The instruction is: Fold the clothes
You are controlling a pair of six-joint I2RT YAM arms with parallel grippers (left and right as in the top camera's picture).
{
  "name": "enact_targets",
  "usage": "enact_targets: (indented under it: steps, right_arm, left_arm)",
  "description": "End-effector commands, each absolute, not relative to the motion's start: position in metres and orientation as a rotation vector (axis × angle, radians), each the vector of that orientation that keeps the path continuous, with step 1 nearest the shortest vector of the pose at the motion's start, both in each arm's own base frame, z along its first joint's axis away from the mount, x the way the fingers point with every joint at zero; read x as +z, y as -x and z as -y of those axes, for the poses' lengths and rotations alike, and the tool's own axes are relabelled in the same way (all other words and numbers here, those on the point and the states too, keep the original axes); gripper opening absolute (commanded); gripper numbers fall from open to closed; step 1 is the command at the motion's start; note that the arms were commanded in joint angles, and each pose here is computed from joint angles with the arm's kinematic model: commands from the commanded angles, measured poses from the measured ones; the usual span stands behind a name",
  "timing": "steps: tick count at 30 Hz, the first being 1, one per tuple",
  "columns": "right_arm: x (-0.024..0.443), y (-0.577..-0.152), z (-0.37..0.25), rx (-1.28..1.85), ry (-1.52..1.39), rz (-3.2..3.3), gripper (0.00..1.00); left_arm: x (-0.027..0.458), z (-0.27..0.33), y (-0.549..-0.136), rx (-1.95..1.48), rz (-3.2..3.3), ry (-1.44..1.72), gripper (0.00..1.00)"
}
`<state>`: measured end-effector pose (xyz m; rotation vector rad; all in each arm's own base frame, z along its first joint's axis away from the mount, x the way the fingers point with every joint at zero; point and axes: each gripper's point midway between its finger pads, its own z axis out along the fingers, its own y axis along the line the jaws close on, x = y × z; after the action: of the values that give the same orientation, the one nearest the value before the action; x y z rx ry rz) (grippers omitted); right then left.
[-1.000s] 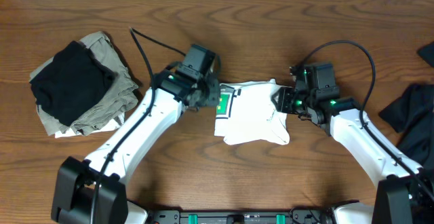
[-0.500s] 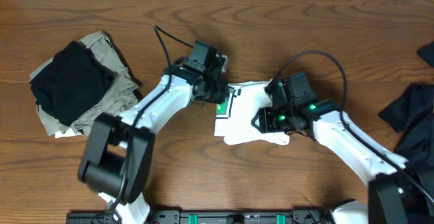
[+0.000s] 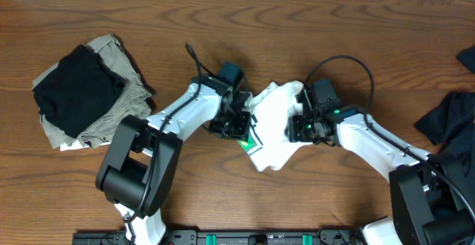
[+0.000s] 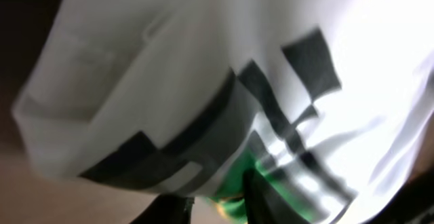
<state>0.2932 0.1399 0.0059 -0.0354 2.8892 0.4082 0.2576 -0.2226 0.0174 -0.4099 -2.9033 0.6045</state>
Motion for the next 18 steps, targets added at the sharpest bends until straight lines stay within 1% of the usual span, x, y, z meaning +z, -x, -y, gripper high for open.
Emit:
enact_targets:
  steps: [1, 5, 6, 10, 14, 17, 18]
  right_arm:
    - [-0.017, -0.304, -0.087, 0.068, -0.034, -2.882, 0.54]
    - [-0.013, -0.318, -0.085, 0.073, 0.006, -2.823, 0.57]
    - [-0.012, -0.321, -0.085, 0.072, 0.022, -2.813, 0.58]
    - [-0.004, -0.33, -0.086, 0.064, 0.107, -2.786, 0.64]
    - [0.023, -0.336, -0.091, 0.084, 0.131, -2.787, 0.65]
    - [0.057, -0.34, -0.098, 0.13, 0.141, -2.763, 0.66]
    - [0.072, -0.339, -0.106, 0.188, 0.154, -2.749, 0.66]
  left_arm:
    - [0.014, 0.224, -0.241, 0.551, 2.849, 0.393, 0.22]
    - [0.014, 0.225, -0.227, 0.501, 2.813, 0.335, 0.19]
    - [0.015, 0.225, -0.226, 0.494, 2.814, 0.33, 0.14]
    - [0.021, 0.224, -0.23, 0.501, 2.836, 0.328, 0.14]
    - [0.036, 0.214, -0.247, 0.421, 2.965, 0.362, 0.14]
    - [0.057, 0.206, -0.275, 0.347, 3.145, 0.403, 0.14]
    - [0.066, 0.205, -0.287, 0.333, 3.221, 0.415, 0.15]
